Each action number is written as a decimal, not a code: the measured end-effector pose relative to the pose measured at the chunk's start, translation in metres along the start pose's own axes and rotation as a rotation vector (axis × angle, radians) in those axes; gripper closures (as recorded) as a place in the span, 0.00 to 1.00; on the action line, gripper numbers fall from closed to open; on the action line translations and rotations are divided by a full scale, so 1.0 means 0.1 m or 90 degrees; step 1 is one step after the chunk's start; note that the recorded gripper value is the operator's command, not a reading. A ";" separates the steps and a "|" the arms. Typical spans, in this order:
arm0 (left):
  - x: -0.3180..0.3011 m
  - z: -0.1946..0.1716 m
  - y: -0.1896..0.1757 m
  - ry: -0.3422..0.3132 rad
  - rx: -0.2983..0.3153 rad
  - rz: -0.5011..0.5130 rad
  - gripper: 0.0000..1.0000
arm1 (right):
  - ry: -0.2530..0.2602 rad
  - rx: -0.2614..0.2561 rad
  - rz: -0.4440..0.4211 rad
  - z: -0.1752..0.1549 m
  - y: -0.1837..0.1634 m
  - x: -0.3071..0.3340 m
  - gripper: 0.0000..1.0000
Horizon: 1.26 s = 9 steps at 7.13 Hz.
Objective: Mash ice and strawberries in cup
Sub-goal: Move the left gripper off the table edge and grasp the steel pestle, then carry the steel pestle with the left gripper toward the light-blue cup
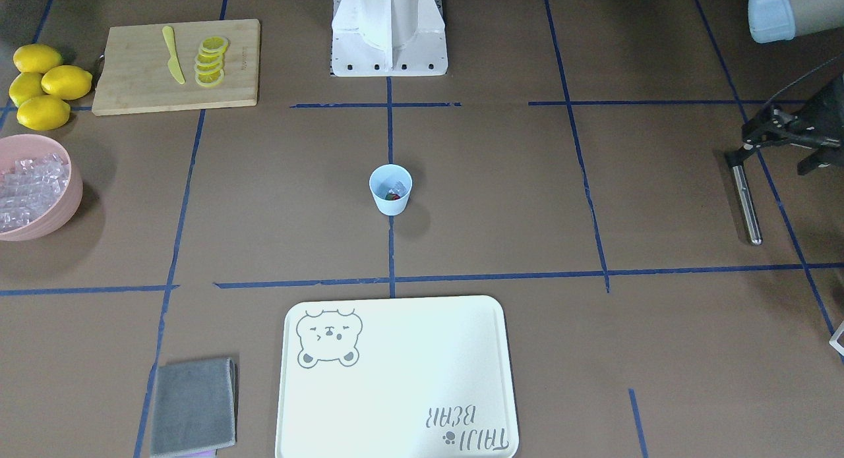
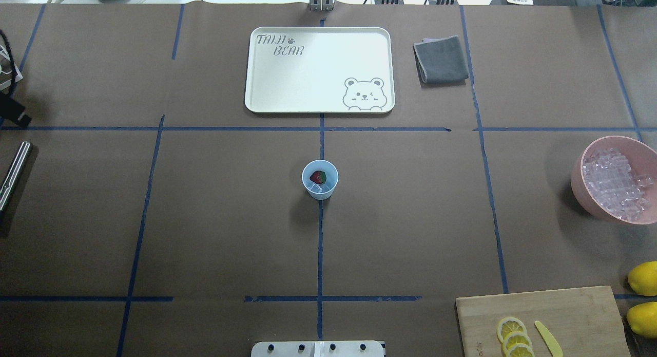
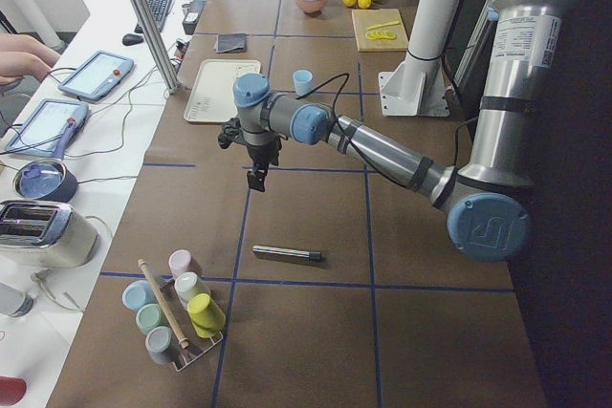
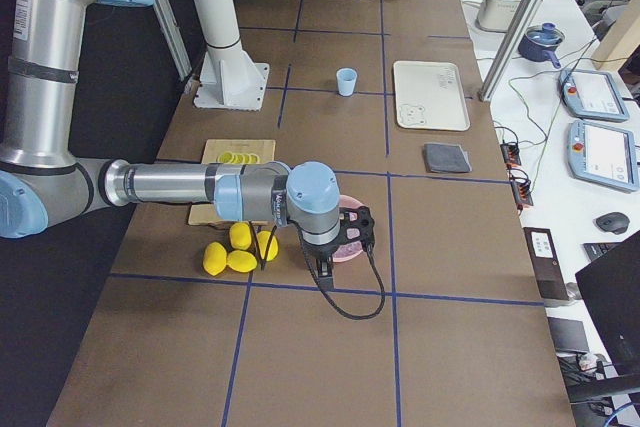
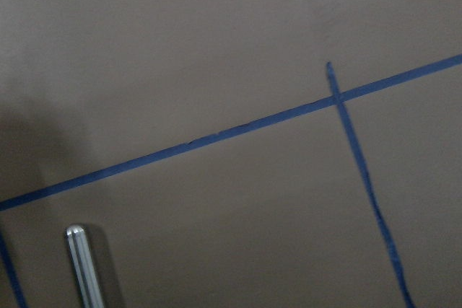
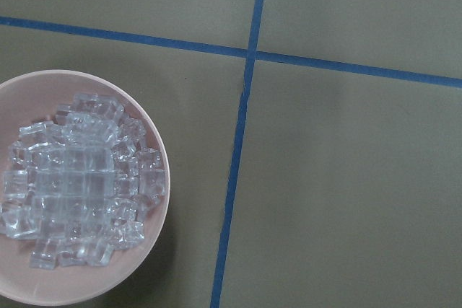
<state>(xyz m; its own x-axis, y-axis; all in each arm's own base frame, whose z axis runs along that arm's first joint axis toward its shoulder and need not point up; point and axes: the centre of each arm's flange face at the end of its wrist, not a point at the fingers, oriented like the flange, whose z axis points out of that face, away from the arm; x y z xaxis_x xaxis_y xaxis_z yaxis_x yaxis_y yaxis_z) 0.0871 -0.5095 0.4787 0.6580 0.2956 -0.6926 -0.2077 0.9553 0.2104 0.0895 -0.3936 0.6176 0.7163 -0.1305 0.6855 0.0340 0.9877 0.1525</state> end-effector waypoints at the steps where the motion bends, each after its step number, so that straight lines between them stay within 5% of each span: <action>1: -0.22 0.12 0.04 0.007 0.000 -0.020 0.00 | 0.000 0.000 -0.001 0.00 0.00 0.00 0.01; 4: -0.78 0.81 -0.03 0.026 0.056 -0.114 0.00 | -0.001 -0.001 -0.001 0.00 0.00 -0.01 0.01; 9: -0.93 1.79 0.13 -0.012 0.041 -0.120 0.05 | -0.001 0.000 -0.001 0.00 0.00 -0.01 0.01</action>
<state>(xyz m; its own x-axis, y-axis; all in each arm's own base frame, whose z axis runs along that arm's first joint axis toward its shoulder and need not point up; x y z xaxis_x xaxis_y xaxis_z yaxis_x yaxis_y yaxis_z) 0.1526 -0.5238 0.6696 0.6948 0.1104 -0.7107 -0.0325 0.9920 0.1223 0.0886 -0.3940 0.6173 0.7149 -0.1329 0.6865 0.0356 0.9874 0.1541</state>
